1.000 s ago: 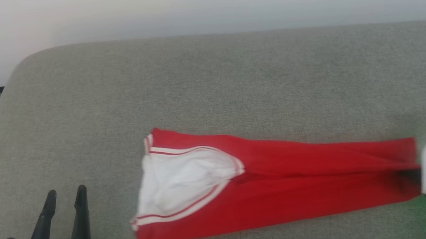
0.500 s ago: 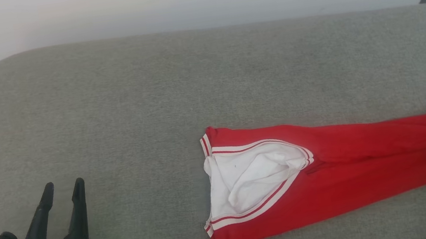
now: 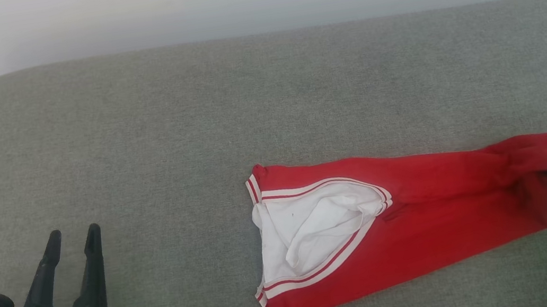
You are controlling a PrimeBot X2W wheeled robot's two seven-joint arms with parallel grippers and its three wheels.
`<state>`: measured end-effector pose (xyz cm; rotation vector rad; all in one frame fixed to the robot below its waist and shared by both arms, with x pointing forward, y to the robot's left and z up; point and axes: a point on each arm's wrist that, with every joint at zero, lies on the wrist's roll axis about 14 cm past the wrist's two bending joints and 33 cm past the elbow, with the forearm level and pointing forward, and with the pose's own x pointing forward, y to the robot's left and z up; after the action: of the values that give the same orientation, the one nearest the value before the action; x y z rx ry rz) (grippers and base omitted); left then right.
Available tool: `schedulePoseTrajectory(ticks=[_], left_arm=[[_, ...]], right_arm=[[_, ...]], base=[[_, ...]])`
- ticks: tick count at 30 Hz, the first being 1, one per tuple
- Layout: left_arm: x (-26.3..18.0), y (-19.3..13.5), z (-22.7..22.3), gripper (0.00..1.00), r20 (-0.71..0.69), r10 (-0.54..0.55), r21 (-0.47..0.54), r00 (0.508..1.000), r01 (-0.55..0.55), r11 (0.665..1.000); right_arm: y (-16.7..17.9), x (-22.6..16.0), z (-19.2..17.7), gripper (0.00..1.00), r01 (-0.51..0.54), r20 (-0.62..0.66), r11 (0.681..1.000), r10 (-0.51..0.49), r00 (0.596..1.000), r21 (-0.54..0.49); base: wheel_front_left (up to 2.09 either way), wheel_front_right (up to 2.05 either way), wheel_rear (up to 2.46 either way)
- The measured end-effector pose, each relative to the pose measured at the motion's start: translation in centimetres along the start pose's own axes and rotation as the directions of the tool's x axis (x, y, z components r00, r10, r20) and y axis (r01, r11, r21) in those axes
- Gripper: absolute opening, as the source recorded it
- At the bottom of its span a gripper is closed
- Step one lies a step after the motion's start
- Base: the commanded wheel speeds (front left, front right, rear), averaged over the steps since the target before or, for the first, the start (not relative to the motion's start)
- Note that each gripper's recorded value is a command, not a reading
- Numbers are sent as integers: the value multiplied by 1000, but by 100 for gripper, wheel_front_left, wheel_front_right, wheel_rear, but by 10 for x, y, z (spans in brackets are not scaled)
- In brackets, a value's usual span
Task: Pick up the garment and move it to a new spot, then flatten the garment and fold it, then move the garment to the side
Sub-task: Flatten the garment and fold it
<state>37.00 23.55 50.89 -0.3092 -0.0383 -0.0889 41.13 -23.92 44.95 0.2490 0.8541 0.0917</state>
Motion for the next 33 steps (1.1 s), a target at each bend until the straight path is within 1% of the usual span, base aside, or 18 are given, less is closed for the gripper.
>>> schedulePoseTrajectory(ticks=[4, 9, 14, 19, 23, 25, 27, 28, 29, 30, 31, 32, 33], left_arm=[[-3, 4, 2, 100, 4, 12, -2, 1000, -12, 1000], [-9, 8, 4, 100, 10, 32, -7, 999, -32, 999], [-16, 11, 7, 100, 16, 49, -16, 999, -49, 999], [-26, 15, 10, 100, 26, 73, -15, 997, -72, 997], [-35, 20, 14, 100, 34, 92, -18, 995, -92, 996], [-39, 22, 15, 100, 39, 103, -16, 994, -103, 995], [-42, 24, 16, 100, 42, 111, -17, 993, -110, 994], [-42, 24, 16, 100, 42, 111, -17, 993, -110, 994], [-44, 25, 17, 100, 44, 115, -17, 992, -115, 993], [-45, 26, 18, 100, 45, 119, -16, 992, -119, 993], [-46, 26, 18, 100, 46, 122, -17, 991, -121, 992], [-47, 27, 18, 100, 47, 123, -17, 991, -123, 992], [-48, 27, 18, 100, 48, 125, -18, 991, -125, 992]], right_arm=[[41, -1, 2, 0, -98, 2, 992, 99, 995, -83], [100, 8, -7, 0, -241, -57, 956, 234, 971, -170], [162, 18, -20, 0, -389, -134, 892, 367, 921, -229], [216, 25, -37, 0, -503, -211, 818, 459, 863, -278], [248, 29, -56, 0, -564, -283, 764, 492, 823, -312], [258, 31, -62, 0, -581, -307, 748, 498, 811, -322], [263, 35, -67, 0, -585, -322, 738, 494, 808, -335], [263, 35, -67, 17, -585, -322, 738, 494, 808, -335], [264, 38, -70, 17, -585, -330, 737, 489, 808, -340], [265, 40, -71, 38, -583, -331, 736, 486, 809, -344], [265, 41, -71, 97, -580, -328, 737, 484, 811, -347], [265, 43, -70, 100, -576, -323, 738, 482, 815, -352], [265, 44, -69, 100, -572, -319, 739, 479, 818, -357]], base=[[0, 0, 0], [0, 0, 0], [0, 0, 0], [0, 0, 0], [0, 0, 0], [0, 0, 0], [0, 0, 0], [0, 0, 0], [0, 0, 0], [0, 0, 0], [0, 0, 0], [0, 0, 0], [0, 0, 0]])
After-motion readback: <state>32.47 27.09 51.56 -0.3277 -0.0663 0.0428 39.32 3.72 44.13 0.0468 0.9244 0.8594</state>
